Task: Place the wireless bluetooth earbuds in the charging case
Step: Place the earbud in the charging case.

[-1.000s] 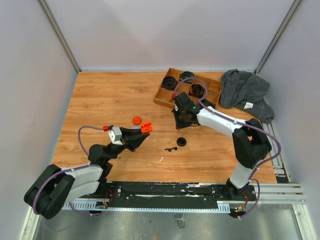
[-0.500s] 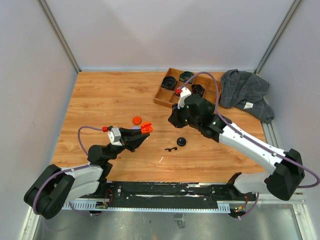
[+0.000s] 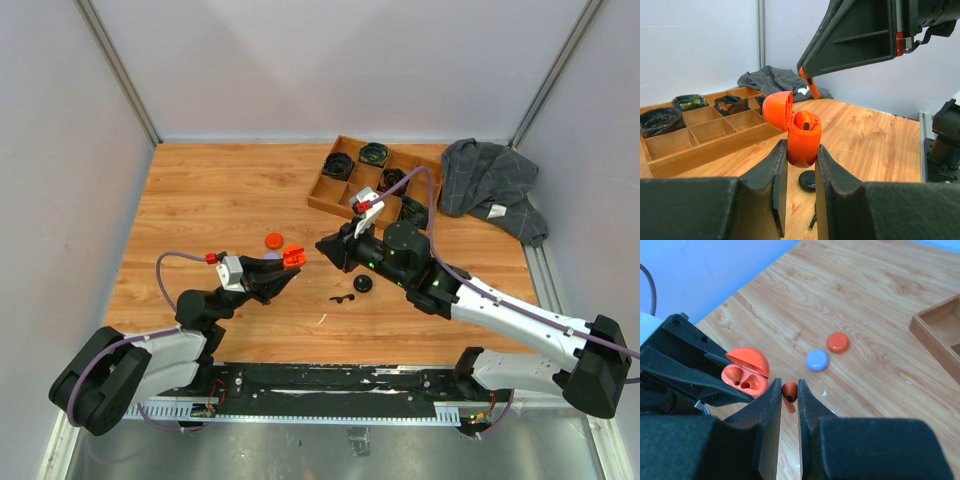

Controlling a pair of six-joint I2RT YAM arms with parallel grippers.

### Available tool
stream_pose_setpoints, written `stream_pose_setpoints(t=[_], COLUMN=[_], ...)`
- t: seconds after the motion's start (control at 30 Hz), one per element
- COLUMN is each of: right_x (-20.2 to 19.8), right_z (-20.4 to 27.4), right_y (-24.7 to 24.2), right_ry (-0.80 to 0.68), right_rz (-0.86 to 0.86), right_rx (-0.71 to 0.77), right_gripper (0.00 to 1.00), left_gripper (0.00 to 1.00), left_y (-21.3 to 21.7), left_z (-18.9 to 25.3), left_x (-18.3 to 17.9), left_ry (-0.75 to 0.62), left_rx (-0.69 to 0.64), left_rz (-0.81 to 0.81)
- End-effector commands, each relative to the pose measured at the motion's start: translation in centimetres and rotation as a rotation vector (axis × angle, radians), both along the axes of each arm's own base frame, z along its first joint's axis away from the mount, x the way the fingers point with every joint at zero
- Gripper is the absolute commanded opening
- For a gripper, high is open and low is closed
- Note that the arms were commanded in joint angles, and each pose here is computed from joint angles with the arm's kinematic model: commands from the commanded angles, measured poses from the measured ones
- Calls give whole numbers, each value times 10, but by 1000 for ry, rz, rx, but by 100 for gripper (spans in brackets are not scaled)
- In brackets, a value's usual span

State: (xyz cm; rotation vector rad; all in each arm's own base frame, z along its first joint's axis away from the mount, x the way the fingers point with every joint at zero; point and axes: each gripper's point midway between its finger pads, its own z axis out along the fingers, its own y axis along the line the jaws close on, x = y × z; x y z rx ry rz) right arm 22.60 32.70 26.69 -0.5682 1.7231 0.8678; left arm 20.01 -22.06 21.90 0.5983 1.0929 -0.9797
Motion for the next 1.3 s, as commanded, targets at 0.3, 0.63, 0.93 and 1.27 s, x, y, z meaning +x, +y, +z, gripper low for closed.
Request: stream_pose_setpoints(t=[0.3,0.63,0.93,1.27], right_x=[-28,-32,-30,-39], right_z=[39,21,12,10], right_y=[42,52,45,47], right_ry=[-161,-157,-169,-146], right_rz=[108,120,94,131], right_rx=[233,238,225,258], right_gripper=[11,11,10,11], left_gripper=[0,0,0,0], left_y=[6,8,10,13], left_z=[-15,-10,-7,-6], left_x=[-13,-16,-17,-16], left_ry=[17,14,9,14], left_rx=[2,-22,-35,-48], left_rz=[-18,-16,-10,7])
